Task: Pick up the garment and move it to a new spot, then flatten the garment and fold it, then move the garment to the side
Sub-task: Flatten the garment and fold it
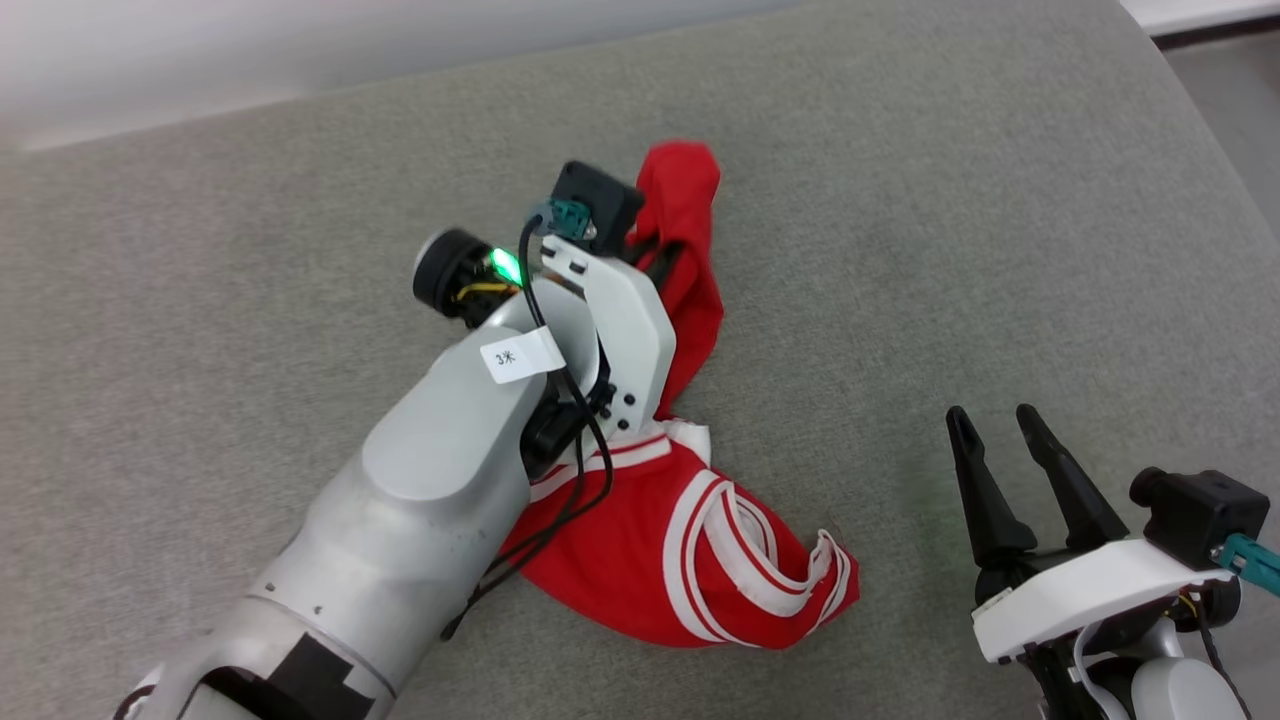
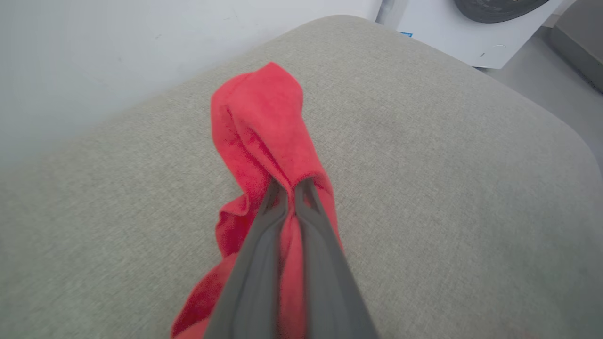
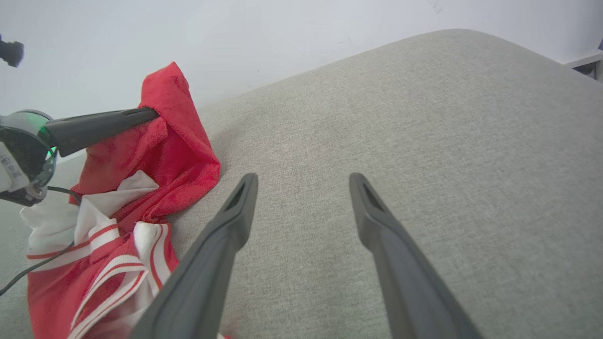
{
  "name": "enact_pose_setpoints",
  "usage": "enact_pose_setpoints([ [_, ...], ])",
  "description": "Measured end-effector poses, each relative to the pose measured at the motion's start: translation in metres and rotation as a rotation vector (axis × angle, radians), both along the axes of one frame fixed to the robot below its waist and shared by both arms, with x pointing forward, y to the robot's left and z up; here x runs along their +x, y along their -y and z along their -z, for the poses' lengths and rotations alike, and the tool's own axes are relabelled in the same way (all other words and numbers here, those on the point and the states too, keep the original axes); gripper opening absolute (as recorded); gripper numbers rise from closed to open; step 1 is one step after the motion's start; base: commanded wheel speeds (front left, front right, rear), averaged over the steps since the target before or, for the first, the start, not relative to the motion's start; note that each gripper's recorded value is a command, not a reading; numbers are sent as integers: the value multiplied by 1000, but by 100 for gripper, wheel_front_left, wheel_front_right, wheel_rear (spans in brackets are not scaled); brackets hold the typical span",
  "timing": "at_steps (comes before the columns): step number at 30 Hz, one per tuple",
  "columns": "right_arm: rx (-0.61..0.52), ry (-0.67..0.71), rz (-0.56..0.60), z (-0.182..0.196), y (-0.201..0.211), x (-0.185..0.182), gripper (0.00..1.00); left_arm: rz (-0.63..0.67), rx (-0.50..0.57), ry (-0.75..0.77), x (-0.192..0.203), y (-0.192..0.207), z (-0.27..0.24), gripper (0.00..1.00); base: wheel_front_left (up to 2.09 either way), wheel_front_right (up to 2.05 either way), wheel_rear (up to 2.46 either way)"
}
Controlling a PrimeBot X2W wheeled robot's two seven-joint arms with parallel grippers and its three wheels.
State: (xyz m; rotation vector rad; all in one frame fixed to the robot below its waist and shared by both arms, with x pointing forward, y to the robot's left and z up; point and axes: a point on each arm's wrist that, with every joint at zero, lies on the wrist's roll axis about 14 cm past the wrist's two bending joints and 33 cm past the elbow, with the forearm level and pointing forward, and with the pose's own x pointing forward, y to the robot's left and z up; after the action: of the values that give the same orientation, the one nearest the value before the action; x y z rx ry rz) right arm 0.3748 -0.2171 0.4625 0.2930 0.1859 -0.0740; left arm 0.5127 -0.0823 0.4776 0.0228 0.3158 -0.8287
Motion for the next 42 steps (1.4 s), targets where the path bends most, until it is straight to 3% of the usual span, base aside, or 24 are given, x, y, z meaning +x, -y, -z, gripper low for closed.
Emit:
enact_pose_setpoints([
  [8,-8,-33,37,12,11,-2,100,35,95,-185,-18,5,68,0,0,0,0],
  [9,-8,-32,37,13,11,-2,100,34,89,-181,-18,5,67,29,0,0,0],
  [10,-7,-32,33,13,10,-1,100,29,79,-163,-16,5,63,90,0,0,0],
  [11,-5,-29,28,12,8,0,100,24,65,-138,-12,5,57,100,0,0,0],
  [22,-31,50,-44,-21,-10,2,100,-67,-102,110,-17,-14,-21,100,0,0,0],
  [34,-13,65,-105,-32,-29,0,100,-56,83,-168,-67,-49,27,100,0,0,0],
  [42,-4,32,-75,-20,-21,-3,100,-21,200,-259,-68,-55,52,100,0,0,0],
])
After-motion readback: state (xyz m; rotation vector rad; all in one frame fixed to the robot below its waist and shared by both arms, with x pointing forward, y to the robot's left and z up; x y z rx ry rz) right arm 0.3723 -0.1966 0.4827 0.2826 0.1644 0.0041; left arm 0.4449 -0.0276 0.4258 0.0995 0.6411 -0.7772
